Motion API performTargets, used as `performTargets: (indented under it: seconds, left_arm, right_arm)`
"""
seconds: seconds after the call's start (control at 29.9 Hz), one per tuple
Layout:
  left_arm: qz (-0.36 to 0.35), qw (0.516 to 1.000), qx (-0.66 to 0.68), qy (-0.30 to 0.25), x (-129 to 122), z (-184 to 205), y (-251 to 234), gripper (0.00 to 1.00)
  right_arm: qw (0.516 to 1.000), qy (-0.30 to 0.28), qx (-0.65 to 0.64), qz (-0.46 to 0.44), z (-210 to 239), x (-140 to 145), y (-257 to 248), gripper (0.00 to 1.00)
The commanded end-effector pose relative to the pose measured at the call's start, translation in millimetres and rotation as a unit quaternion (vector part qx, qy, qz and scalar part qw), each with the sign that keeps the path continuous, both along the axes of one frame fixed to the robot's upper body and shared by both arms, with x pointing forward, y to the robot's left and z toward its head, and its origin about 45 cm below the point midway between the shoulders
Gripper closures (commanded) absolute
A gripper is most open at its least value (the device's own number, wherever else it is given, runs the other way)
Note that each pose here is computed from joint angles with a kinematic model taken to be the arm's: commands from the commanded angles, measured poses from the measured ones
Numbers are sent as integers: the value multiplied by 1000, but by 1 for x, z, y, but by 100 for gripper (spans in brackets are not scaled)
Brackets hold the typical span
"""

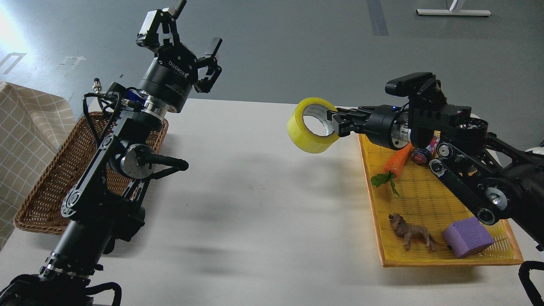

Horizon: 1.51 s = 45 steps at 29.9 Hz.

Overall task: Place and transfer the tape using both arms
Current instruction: 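Lift the tape roll and carry it toward the table center, then lower the tape roll onto the table and open the right gripper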

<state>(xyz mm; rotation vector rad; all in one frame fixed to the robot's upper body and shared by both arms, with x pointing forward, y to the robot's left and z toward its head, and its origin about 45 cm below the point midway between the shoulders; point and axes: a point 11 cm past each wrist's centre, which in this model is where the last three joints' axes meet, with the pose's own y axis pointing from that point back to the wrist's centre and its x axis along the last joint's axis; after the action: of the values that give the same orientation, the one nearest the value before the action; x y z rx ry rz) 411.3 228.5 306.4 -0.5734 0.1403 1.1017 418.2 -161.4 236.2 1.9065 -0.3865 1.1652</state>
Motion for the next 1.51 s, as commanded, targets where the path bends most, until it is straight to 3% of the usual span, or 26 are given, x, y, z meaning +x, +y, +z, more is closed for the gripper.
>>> performTargets:
  seconds: [0.0, 0.2, 0.67, 1.47]
  left_arm:
    - [3, 1000, -2, -2, 0, 1, 3, 1]
    - [4, 1000, 0, -5, 0, 3, 5, 1]
    - [11, 1000, -4, -10, 0, 6, 12, 1]
    - [14, 1000, -4, -11, 0, 7, 14, 1]
  right_arm:
    - [1000, 6, -7, 22, -6, -1, 24, 88]
    - [999, 19, -1, 48, -16, -12, 53, 88]
    - [994, 64, -36, 86, -61, -42, 69, 88]
    - [992, 72, -53, 91, -77, -51, 65, 88]
